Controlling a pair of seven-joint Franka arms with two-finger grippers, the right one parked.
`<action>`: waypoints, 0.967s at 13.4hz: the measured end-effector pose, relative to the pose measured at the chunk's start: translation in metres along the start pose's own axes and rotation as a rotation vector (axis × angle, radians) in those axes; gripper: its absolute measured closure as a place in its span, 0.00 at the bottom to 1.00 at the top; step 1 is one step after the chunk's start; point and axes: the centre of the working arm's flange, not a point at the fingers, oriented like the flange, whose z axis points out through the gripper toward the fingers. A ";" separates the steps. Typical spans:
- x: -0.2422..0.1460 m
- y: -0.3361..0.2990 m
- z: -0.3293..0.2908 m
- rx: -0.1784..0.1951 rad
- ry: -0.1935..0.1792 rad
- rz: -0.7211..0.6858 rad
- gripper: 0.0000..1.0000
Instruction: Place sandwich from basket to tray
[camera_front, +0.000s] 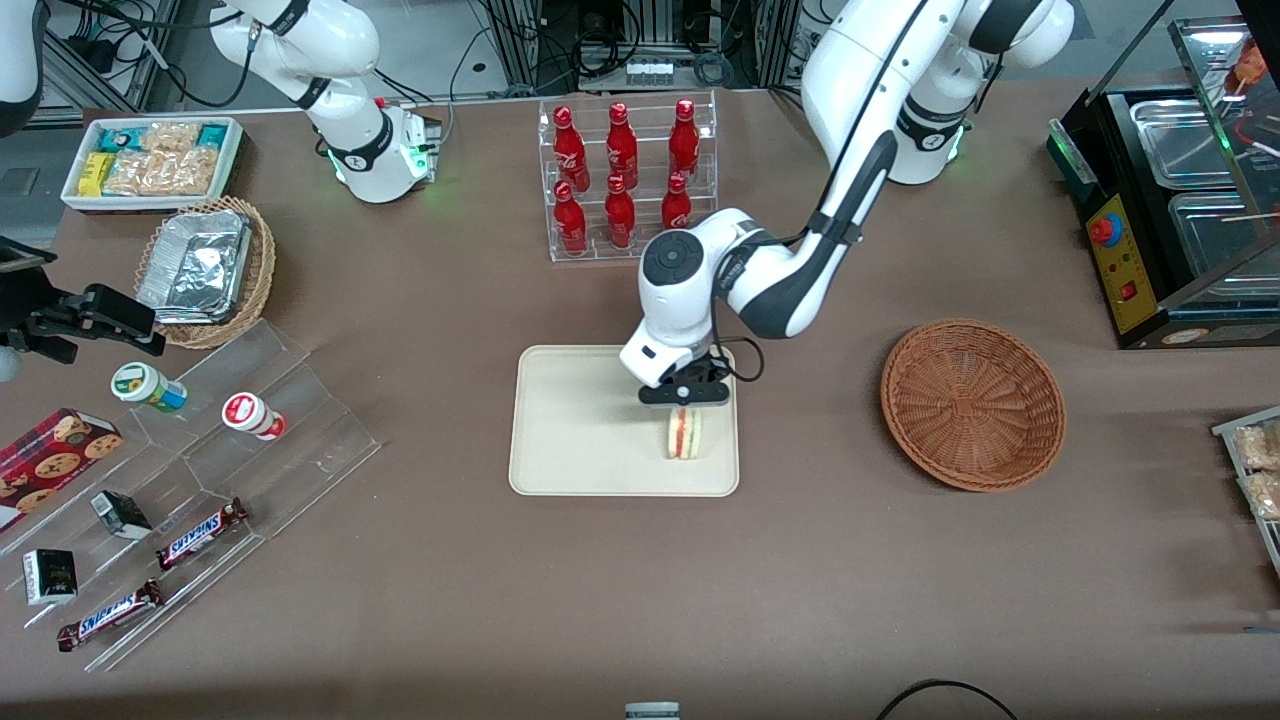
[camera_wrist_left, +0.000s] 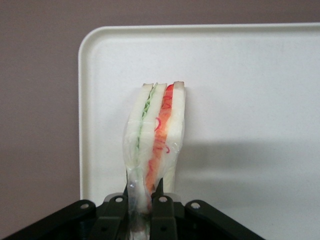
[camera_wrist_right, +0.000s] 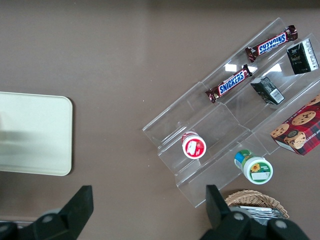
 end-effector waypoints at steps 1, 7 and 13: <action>-0.002 0.002 0.002 -0.002 0.001 0.003 0.85; 0.011 -0.005 -0.004 0.000 0.015 -0.017 0.37; 0.049 -0.042 -0.114 0.057 0.015 -0.112 0.00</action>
